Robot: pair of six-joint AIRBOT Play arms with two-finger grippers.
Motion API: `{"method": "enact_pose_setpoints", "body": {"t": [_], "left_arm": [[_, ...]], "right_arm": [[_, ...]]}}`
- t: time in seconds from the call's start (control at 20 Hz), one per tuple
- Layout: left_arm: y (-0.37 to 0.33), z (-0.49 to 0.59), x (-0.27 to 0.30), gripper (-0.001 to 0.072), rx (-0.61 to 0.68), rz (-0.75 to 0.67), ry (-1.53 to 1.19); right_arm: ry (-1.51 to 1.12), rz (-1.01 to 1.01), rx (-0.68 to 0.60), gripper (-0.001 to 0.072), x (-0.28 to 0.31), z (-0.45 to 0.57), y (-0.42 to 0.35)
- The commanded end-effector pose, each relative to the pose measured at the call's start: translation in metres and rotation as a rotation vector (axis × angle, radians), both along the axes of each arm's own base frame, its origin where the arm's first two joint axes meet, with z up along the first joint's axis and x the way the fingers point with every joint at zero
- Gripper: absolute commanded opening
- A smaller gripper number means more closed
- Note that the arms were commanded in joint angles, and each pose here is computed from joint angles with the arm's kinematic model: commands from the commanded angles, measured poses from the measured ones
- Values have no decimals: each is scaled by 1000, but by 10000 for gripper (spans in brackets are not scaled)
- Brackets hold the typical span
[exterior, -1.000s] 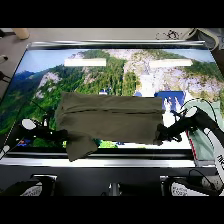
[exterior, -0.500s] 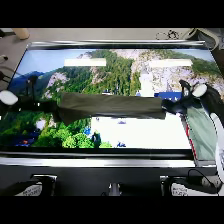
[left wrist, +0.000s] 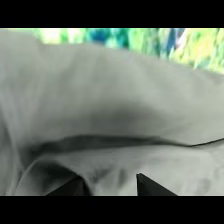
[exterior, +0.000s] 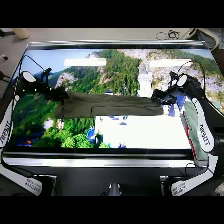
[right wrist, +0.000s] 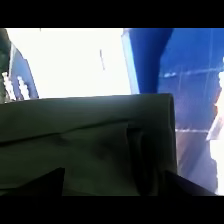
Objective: Fold the shirts.
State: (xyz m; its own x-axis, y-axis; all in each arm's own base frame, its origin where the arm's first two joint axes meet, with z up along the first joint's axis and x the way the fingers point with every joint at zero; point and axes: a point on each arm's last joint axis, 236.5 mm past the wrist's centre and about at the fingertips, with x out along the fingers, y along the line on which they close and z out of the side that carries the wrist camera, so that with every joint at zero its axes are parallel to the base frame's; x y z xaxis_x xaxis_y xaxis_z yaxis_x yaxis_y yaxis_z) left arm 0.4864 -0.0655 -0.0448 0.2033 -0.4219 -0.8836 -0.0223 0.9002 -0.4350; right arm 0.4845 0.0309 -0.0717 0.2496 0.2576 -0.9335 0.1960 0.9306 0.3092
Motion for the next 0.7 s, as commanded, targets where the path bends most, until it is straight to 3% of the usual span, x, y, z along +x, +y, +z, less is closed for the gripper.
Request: {"method": "enact_pose_setpoints", "body": {"t": [0.0,0.25,0.35,0.4,0.45,0.5,0.55,0.6,0.65], "left_arm": [[0,24,5,407,-14,-68,-18],[-27,93,3,406,-1,-116,-170],[-48,106,-3,405,-4,-158,-197],[-60,108,-6,390,-9,-172,-195],[-74,106,-9,387,-16,-186,-187],[-88,102,-11,366,-22,-198,-179],[-107,95,-13,177,-32,-210,-171],[-129,88,-15,32,-56,-227,-173],[-157,81,-16,30,-103,-229,-176]], "right_arm": [[68,12,-64,706,-16,-2,-41],[240,-85,277,703,-38,-34,-6],[235,-88,338,634,-31,-38,18],[219,-89,354,480,-26,-36,26],[193,-97,370,162,-19,-31,31],[178,-93,406,28,-15,-19,39],[136,-54,449,23,-12,3,48],[91,-14,473,23,-11,27,55],[42,8,479,23,-12,56,57]]}}
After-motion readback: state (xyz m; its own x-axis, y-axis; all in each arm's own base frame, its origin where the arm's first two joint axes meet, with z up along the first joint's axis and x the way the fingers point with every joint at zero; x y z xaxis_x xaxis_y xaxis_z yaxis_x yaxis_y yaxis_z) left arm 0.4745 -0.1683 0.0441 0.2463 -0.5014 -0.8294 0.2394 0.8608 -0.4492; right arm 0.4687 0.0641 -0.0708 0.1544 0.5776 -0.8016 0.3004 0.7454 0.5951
